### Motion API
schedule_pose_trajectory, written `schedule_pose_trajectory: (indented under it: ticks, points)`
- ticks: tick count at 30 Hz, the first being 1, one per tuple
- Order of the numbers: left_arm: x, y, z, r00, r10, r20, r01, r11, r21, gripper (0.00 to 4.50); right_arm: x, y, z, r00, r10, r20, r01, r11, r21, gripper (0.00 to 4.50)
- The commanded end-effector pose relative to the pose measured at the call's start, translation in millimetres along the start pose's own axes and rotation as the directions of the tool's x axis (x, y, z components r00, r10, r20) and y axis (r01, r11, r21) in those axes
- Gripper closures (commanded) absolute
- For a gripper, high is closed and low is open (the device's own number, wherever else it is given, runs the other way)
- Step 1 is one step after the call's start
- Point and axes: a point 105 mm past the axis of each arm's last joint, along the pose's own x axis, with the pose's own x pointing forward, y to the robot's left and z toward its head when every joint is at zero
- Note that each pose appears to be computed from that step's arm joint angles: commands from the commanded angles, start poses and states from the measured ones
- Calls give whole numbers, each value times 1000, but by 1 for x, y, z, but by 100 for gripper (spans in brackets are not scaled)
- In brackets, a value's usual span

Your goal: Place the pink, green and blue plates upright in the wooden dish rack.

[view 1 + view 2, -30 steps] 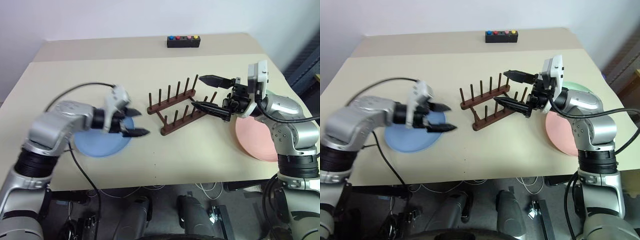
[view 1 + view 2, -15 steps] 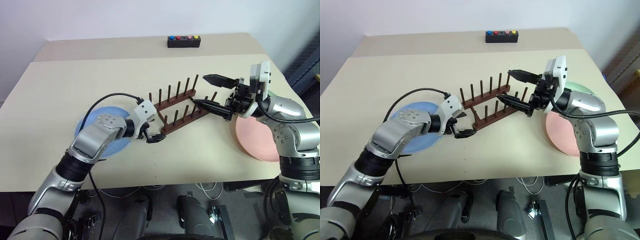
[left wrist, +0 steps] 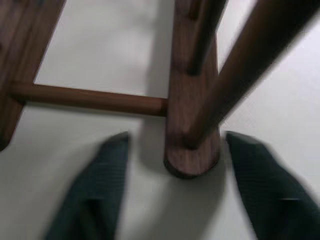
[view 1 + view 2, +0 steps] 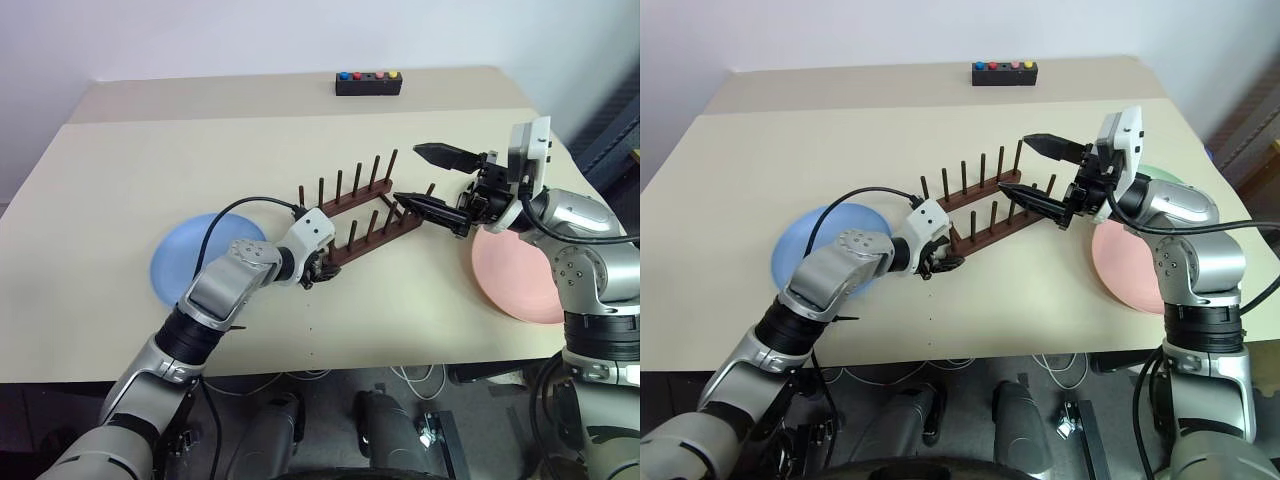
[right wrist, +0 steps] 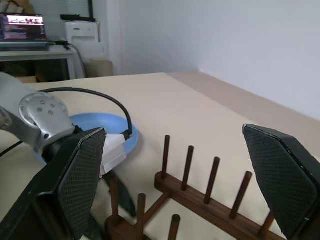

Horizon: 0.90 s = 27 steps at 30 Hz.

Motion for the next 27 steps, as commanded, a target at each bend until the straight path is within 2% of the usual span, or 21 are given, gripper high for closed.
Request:
schedule_pose_trajectory:
  ticks: [1, 4, 8, 16, 20, 25, 27]
  points:
    - [2, 2, 0, 1000, 14, -15, -14, 1000, 13, 367, -3, 0, 19, 999, 3, 35, 0, 997, -78, 0]
    - [-1, 10, 6, 999, 32, 8, -32, 999, 22, 374, -3, -1, 20, 999, 0, 36, 3, 997, -83, 0]
    - [-16, 20, 23, 997, -11, 74, 3, 993, 115, 374, -2, -1, 20, 999, -1, 40, 4, 996, -85, 0]
    - [-39, 55, 32, 992, -97, 86, 70, 960, 271, 374, -2, -2, 24, 999, 3, 54, 2, 996, -86, 0]
    - [-35, 44, 46, 950, -270, 156, 218, 933, 286, 374, -1, -2, 24, 999, 5, 52, 0, 996, -89, 0]
    - [-20, 38, 43, 911, -385, 148, 332, 897, 290, 374, -2, -2, 26, 999, 7, 46, -3, 996, -91, 0]
    - [-14, 42, 32, 922, -381, 76, 339, 885, 318, 374, -3, -2, 26, 999, 6, 43, -2, 996, -92, 0]
